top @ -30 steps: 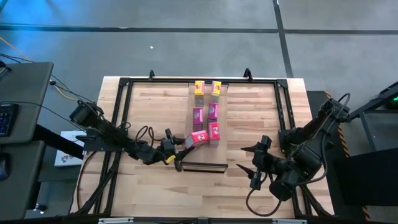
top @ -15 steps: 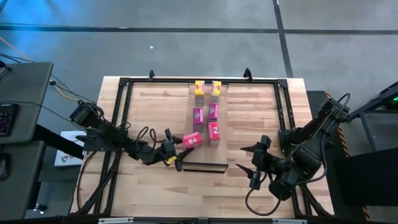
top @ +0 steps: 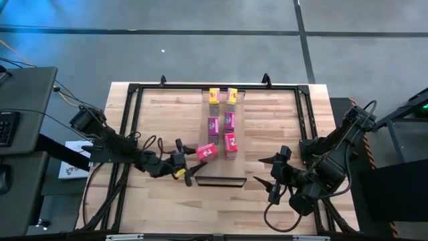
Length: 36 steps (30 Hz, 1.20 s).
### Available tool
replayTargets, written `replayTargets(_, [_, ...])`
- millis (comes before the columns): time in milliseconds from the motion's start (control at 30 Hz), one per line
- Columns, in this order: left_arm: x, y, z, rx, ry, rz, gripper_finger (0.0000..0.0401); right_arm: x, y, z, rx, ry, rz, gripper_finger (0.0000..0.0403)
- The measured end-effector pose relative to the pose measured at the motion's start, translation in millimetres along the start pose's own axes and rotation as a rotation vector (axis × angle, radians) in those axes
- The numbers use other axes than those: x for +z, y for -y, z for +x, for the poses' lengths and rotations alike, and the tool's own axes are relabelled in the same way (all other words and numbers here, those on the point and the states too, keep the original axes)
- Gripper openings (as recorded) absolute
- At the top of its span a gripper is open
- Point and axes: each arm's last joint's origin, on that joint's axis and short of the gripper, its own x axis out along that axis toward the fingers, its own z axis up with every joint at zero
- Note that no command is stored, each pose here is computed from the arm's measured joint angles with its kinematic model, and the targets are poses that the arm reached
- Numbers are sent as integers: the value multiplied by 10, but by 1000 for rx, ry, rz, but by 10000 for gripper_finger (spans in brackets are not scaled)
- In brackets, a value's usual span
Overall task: Stack cereal on shelf
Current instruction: Put the red cereal box on the shelf
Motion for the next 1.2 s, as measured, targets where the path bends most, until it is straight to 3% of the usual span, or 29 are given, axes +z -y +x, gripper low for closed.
replayTargets(467, [211, -97, -154, -49, -76, -22, 244, 10, -10, -1, 8, 6, 13, 284])
replayTargets(867, [452, -290, -450, -68, -158, 63, 244, 15, -16, -1, 13, 9, 19, 284])
replayTargets(967, [490, -343, -473, -9, -151, 71, 241, 15, -16, -1, 13, 9, 20, 284])
replayTargets(1067, [471, -418, -392, 80, -152, 75, 219, 19, -19, 0, 15, 11, 24, 284])
replayTargets(1200, [345, -489, -223, 98, -201, 57, 139, 26, -26, 0, 21, 16, 33, 284])
